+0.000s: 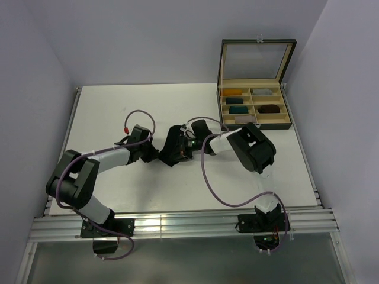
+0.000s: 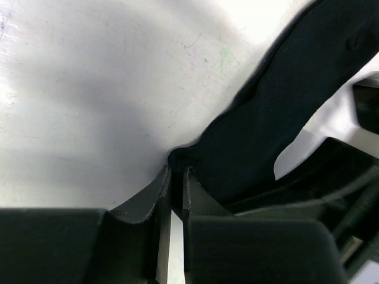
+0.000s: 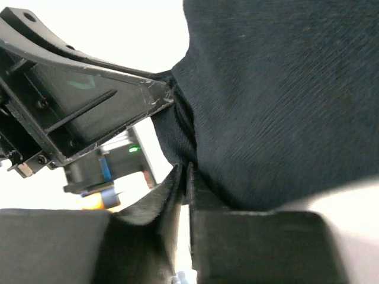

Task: Roll the socks
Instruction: Roll the sock at the center of the board.

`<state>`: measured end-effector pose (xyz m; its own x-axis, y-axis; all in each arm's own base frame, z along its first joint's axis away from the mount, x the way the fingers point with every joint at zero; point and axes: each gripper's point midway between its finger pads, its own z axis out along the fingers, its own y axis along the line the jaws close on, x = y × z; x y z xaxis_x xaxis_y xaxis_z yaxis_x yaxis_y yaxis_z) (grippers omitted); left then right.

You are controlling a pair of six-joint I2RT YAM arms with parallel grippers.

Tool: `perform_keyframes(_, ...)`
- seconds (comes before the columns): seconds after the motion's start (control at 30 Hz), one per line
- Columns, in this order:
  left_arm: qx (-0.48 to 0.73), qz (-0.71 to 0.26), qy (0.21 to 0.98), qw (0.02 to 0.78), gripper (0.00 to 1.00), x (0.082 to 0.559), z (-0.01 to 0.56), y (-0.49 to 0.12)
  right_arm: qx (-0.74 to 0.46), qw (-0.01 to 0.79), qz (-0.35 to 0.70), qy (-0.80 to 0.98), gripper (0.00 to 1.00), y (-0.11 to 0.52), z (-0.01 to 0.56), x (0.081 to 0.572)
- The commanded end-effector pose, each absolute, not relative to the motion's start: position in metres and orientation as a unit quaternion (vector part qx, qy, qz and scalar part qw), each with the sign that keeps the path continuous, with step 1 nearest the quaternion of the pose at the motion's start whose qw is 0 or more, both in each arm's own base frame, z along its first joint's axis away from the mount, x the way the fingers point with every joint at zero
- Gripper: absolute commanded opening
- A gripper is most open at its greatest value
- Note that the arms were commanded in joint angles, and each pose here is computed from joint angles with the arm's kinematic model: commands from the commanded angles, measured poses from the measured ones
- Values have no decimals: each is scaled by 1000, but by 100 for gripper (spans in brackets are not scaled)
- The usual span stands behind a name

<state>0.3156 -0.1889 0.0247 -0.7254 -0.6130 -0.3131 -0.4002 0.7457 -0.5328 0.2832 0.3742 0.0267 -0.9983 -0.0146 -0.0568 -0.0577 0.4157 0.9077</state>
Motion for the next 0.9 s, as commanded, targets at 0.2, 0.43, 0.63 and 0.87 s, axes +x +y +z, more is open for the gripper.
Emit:
perform_keyframes(0.2,-226,-155,936,220,0,307,29,-178,-198,263,367,870,37,355,64,296)
perform_keyframes(0.43,-206,-146,948,195,0,307,30,-182,-328,433,227,808,47,362,84,285)
perform_keyframes(0.63,-198,-140,952,189,0,309,33,-183,-379,471,168,779,49,385,77,276)
perform_keyframes(0.87,-194,-138,953,188,0,309,32,-183,-394,469,148,776,49,400,61,274)
